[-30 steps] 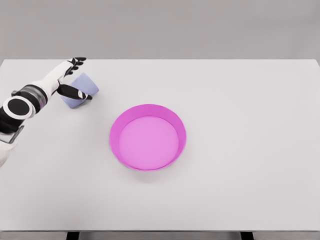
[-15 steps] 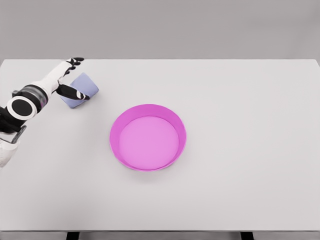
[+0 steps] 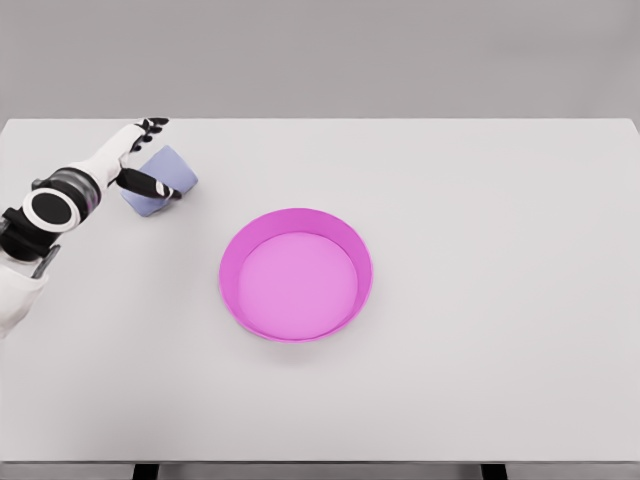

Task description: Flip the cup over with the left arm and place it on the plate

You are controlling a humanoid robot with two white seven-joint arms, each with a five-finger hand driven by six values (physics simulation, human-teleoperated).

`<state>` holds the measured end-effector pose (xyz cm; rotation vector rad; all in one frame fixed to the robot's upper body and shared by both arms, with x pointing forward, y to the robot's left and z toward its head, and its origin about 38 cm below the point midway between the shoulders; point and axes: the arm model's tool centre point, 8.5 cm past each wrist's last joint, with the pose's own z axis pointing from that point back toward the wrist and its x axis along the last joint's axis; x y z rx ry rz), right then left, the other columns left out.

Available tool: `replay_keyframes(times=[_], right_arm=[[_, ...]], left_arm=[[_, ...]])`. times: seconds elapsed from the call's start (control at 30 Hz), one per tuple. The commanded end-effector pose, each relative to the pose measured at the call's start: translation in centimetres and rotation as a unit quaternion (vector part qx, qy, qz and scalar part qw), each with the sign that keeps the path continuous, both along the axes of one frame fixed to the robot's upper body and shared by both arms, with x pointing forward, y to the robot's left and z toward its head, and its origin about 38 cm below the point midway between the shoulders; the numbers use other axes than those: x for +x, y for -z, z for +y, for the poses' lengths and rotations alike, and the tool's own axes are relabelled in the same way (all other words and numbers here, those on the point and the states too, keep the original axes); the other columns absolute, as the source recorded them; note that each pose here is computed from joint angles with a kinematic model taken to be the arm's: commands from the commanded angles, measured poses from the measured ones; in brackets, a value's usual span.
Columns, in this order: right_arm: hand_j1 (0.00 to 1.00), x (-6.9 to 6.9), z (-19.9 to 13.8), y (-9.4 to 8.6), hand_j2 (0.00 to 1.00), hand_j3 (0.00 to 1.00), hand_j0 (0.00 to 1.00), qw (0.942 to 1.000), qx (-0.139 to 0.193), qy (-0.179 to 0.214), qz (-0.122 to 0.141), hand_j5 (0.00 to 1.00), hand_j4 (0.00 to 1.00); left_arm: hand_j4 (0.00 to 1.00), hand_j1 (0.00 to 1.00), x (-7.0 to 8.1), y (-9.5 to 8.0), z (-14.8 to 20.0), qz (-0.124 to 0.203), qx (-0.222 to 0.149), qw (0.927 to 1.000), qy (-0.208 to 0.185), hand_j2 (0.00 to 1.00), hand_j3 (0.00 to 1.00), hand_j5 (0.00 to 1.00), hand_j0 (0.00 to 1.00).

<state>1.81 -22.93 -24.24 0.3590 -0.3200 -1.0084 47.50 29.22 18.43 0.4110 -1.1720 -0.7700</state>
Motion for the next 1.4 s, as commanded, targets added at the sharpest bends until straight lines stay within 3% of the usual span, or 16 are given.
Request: replay_keyframes(times=[0.0,0.57,0.7,1.23,1.37], right_arm=[[1.00,0.0,0.0,0.0,1.00,1.00,1.00,1.0000,0.000,0.000,0.000,1.00,1.00],[1.00,0.0,0.0,0.0,1.00,1.00,1.00,1.0000,0.000,0.000,0.000,1.00,1.00],[1.00,0.0,0.0,0.0,1.00,1.00,1.00,1.0000,0.000,0.000,0.000,1.00,1.00],[1.00,0.0,0.0,0.0,1.00,1.00,1.00,1.0000,0.000,0.000,0.000,1.00,1.00],[1.00,0.0,0.0,0.0,1.00,1.00,1.00,1.0000,0.000,0.000,0.000,1.00,1.00]], left_arm=[[1.00,1.00,0.1,0.5,0.0,0.006,0.000,1.0000,-0.003,1.00,1.00,1.00,1.00],[1.00,1.00,1.1,2.0,0.1,0.026,-0.009,0.9994,-0.021,1.00,1.00,1.00,1.00],[1.00,1.00,1.4,1.7,0.2,0.024,-0.009,0.9994,-0.023,1.00,1.00,1.00,1.00],[1.00,1.00,1.6,3.1,0.0,0.041,-0.006,0.9988,-0.027,1.00,1.00,1.00,1.00],[0.90,0.90,1.9,2.8,-0.4,0.038,-0.002,0.9990,-0.023,0.90,0.90,0.90,0.90]])
